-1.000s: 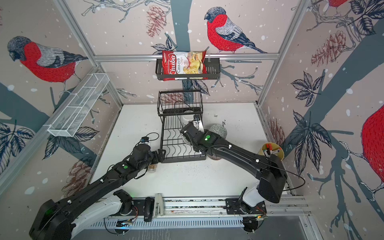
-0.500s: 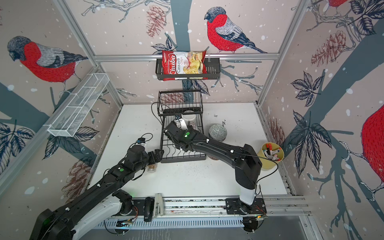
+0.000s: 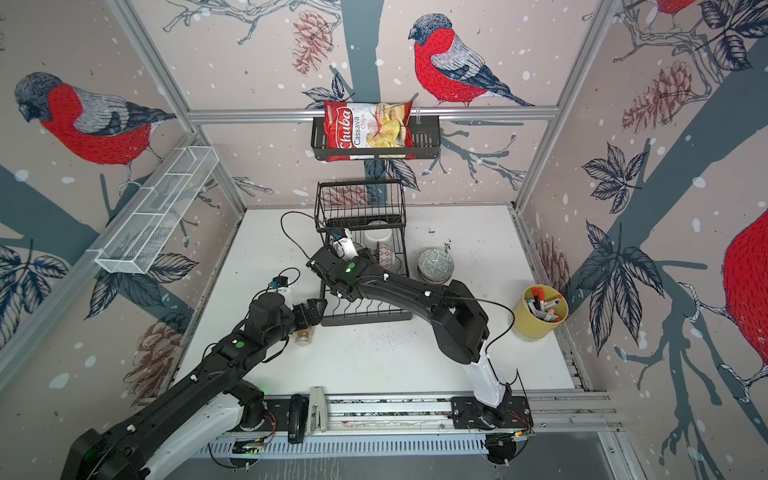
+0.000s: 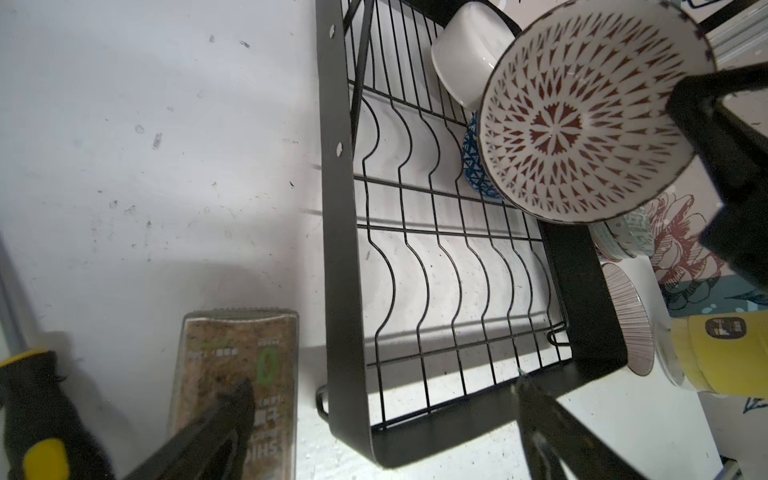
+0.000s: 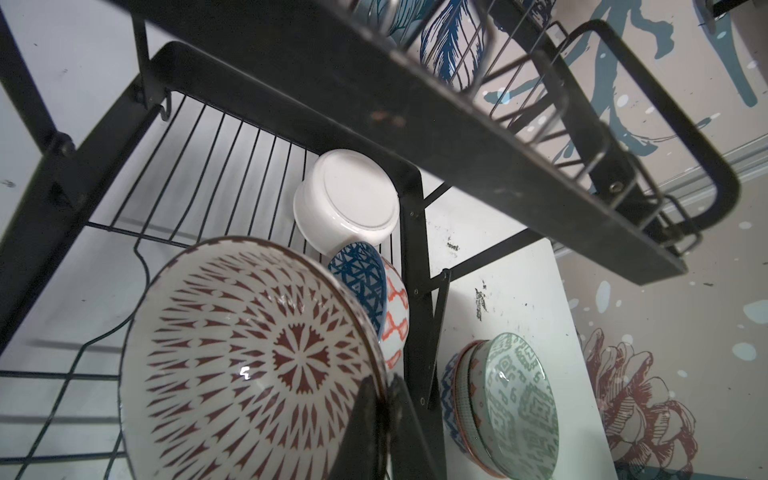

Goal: Load the bowls into the dish rack

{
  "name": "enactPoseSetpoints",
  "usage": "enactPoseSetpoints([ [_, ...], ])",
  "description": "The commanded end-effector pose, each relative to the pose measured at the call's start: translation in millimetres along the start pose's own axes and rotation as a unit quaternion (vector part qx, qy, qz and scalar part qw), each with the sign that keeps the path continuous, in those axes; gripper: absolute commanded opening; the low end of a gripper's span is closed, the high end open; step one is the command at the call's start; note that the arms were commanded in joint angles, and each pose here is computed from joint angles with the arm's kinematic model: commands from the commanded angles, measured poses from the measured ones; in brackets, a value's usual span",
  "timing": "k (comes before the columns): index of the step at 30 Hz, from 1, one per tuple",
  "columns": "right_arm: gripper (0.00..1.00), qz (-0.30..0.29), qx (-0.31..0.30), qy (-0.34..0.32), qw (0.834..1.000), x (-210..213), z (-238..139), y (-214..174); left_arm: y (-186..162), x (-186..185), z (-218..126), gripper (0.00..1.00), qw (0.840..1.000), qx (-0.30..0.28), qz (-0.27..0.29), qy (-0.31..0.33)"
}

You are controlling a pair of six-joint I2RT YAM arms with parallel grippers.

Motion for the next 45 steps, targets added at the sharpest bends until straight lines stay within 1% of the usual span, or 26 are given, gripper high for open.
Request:
enactPoseSetpoints([
  [1,0.0,-0.021,-0.019,-0.047,0.998,-7.9,2.3,6.3,6.6,-6.5,0.7,0.96,1.0,-0.013,0.0,-0.017],
  [9,0.0,-0.046,-0.025,-0.062,0.997,2.7,12.0,5.9,8.1,-8.8,-0.5,0.95,1.0,-0.015,0.002,-0.023],
  [16,0.0,-0.08,-0.03,-0.097,0.992,8.6,22.0,4.1,6.4,-7.7,-0.7,0.95,1.0,-0.015,0.003,-0.023],
  [24,0.0,-0.083,-0.027,-0.105,0.991,10.1,31.5,2.1,6.7,-9.8,-0.8,0.93,0.999,-0.015,0.006,-0.028],
  [45,0.0,-0.097,-0.025,-0.162,0.982,5.0,57.7,-4.3,7.9,-12.2,-1.0,0.93,0.999,-0.019,0.011,-0.035],
])
Point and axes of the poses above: each gripper's point midway between its finger pads, its own z axis out along the fingers, its own x axis along the line the jaws close on, y = z × x, the point moved 1 cm from there along -z, back along the fingers, and after that the axes turned 6 degrees about z, right-handed, at the moved point
